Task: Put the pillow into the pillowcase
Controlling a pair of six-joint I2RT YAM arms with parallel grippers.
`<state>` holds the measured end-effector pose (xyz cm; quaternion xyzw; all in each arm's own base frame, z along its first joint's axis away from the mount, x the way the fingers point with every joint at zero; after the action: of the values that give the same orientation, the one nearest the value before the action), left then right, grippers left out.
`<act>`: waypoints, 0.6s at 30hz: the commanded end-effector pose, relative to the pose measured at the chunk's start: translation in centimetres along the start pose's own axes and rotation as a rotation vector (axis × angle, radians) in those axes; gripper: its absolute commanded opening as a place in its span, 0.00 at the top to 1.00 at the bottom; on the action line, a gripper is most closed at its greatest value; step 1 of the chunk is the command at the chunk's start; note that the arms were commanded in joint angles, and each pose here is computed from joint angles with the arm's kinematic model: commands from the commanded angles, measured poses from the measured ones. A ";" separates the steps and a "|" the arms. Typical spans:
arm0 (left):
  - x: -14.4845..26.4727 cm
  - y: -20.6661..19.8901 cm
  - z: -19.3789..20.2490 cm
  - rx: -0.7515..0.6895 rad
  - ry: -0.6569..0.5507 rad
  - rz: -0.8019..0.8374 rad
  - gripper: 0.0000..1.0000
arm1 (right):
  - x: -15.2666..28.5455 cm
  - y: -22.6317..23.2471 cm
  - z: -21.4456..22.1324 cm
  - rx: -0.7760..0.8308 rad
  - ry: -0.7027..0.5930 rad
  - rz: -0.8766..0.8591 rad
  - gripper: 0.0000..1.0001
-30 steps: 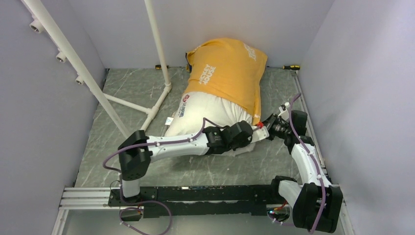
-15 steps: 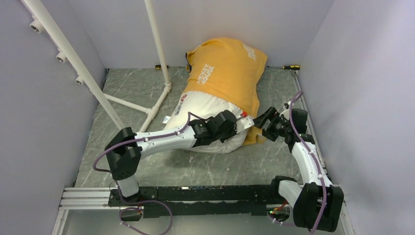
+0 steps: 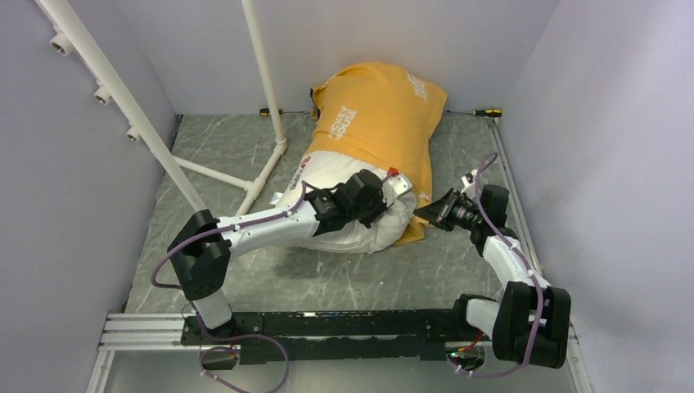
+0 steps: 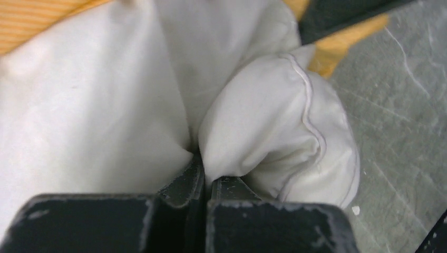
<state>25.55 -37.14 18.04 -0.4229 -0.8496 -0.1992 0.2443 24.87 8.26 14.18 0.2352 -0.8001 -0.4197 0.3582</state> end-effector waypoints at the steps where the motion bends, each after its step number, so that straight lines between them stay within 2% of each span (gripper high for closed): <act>1: 1.0 8.4 -3.1 0.160 -0.108 -0.337 1.00 | 1.4 4.4 -0.6 0.116 0.006 -0.181 1.00; 4: 0.3 11.1 -5.2 0.276 -0.149 -0.534 1.00 | 2.9 7.1 -0.6 0.132 0.018 -0.246 1.00; 10: -0.1 13.1 -11.3 0.318 -0.294 -0.631 1.00 | 5.2 10.4 0.8 0.137 0.079 -0.329 1.00; 15: -3.6 13.2 -11.2 0.319 -0.254 -0.652 1.00 | 6.0 12.7 0.3 0.230 0.040 -0.329 1.00; 18: -5.3 13.7 -10.6 0.301 -0.236 -0.666 1.00 | 6.7 15.5 -0.6 0.265 0.029 -0.406 1.00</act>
<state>35.07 -40.39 23.66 -0.2242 -0.9428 -0.1364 0.2055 23.73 8.78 22.62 0.2787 -0.8319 -0.3949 0.2724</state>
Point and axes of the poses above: each gripper's point midway between its finger pads, its own x axis back along the fingers, its own y axis along the line the jaws close on, z = x × y, the point moved 4 cm from there along x, back along the fingers, and after that the axes turned 3 degrees about x, right-handed, at the moved point
